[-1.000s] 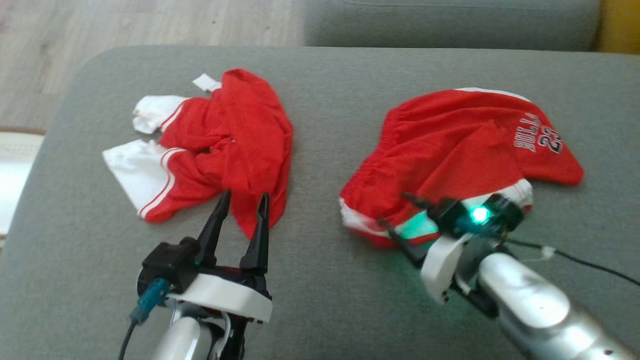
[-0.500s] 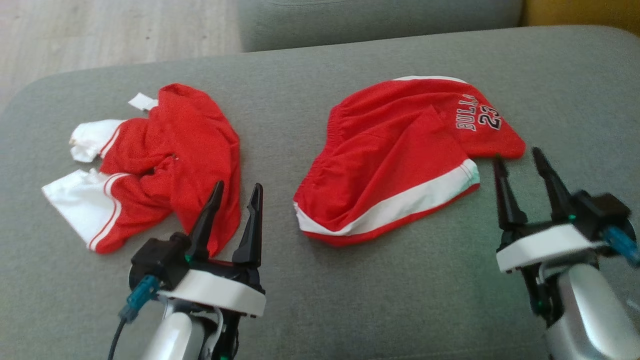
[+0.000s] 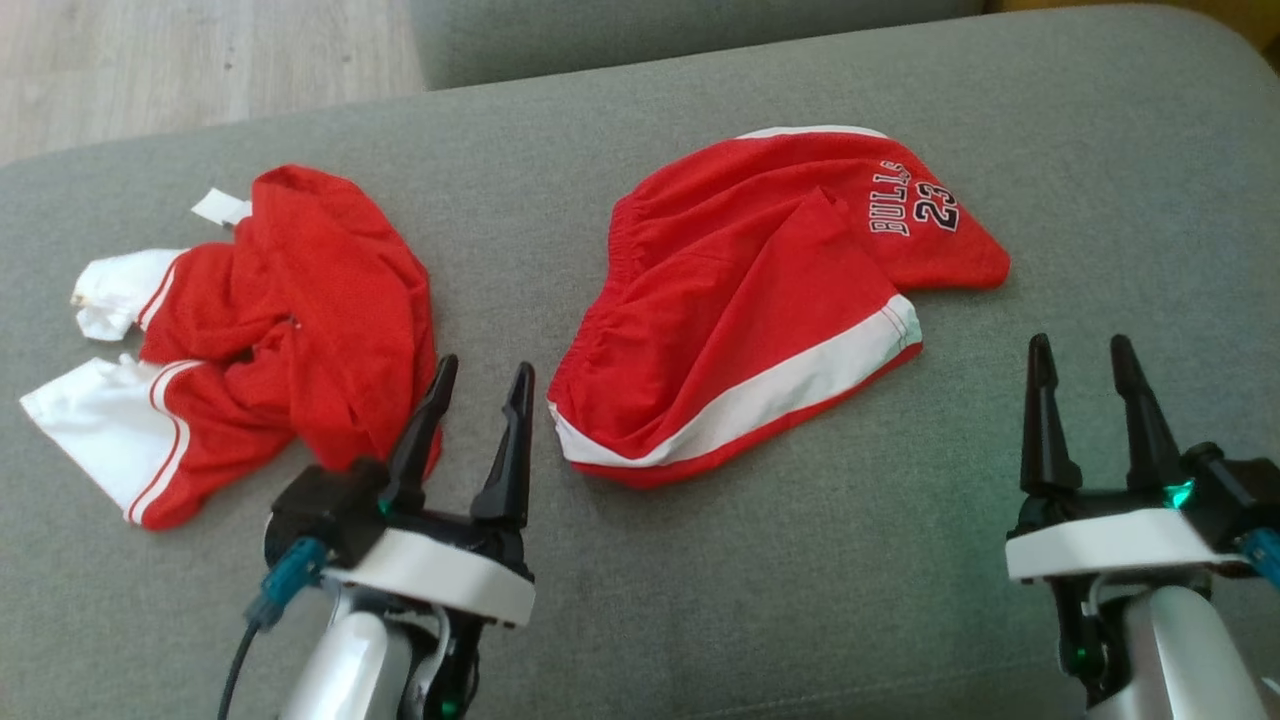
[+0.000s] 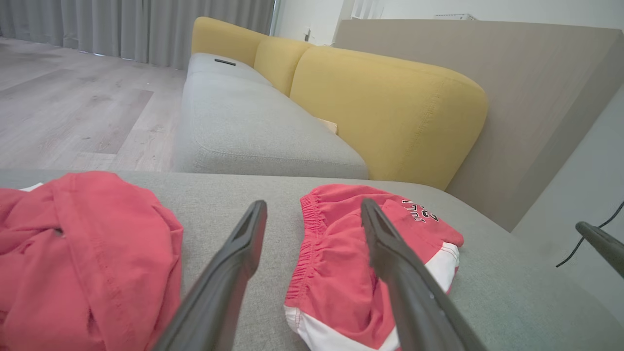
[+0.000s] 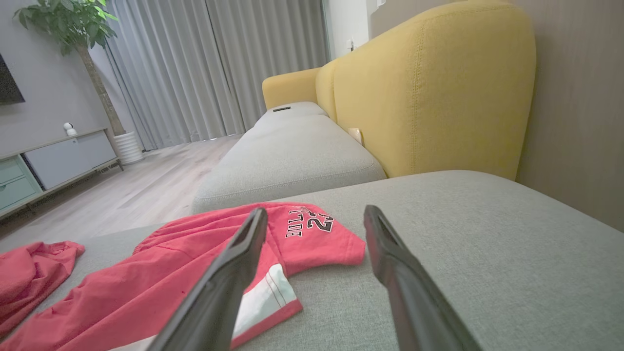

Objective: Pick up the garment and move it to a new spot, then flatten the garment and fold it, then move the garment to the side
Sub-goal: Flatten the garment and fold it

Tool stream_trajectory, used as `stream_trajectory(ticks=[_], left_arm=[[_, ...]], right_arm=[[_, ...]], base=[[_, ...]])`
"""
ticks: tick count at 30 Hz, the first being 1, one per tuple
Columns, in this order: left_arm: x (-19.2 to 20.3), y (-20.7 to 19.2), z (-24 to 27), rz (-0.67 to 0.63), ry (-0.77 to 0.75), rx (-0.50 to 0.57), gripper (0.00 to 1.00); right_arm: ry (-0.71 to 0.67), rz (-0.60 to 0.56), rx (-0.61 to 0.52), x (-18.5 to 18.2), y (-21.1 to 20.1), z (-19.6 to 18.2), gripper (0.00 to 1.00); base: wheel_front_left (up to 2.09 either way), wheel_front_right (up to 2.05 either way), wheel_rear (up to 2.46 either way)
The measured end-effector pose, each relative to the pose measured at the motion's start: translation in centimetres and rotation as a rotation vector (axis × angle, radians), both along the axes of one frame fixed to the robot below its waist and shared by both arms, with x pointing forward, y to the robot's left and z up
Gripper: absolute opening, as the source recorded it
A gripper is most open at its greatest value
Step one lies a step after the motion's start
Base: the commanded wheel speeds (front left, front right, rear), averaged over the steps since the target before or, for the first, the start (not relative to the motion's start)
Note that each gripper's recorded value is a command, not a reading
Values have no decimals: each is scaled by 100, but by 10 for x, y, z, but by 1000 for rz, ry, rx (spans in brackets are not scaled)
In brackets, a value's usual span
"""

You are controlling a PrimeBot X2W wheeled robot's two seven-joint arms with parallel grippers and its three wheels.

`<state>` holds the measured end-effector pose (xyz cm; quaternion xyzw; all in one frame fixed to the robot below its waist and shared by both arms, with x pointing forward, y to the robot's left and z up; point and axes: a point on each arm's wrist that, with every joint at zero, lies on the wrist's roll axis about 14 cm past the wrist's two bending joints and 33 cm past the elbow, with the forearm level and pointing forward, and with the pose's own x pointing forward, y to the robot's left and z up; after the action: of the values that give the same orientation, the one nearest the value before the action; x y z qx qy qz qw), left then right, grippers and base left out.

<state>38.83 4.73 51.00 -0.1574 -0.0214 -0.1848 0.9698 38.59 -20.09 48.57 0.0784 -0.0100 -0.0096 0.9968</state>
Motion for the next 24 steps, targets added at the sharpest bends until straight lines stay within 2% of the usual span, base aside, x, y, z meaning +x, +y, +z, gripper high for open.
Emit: stream_trajectory(ticks=[6, 13, 17, 24], left_arm=[[2, -24, -26, -110, 41, 82, 100], [-3, -38, -84, -223, 158, 257, 100], [3, -35, -95, -230, 181, 301, 100], [14, -28, -99, -197, 192, 314, 100]], right_arm=[[0, -3, -1, 4, -1, -1, 100], [16, 13, -1, 5, 4, -7, 100], [27, 21, -1, 5, 7, -11, 100], [37, 17, -2, 6, 6, -14, 100]], base=[[0, 0, 0], [0, 0, 0], [0, 0, 0], [0, 0, 0]])
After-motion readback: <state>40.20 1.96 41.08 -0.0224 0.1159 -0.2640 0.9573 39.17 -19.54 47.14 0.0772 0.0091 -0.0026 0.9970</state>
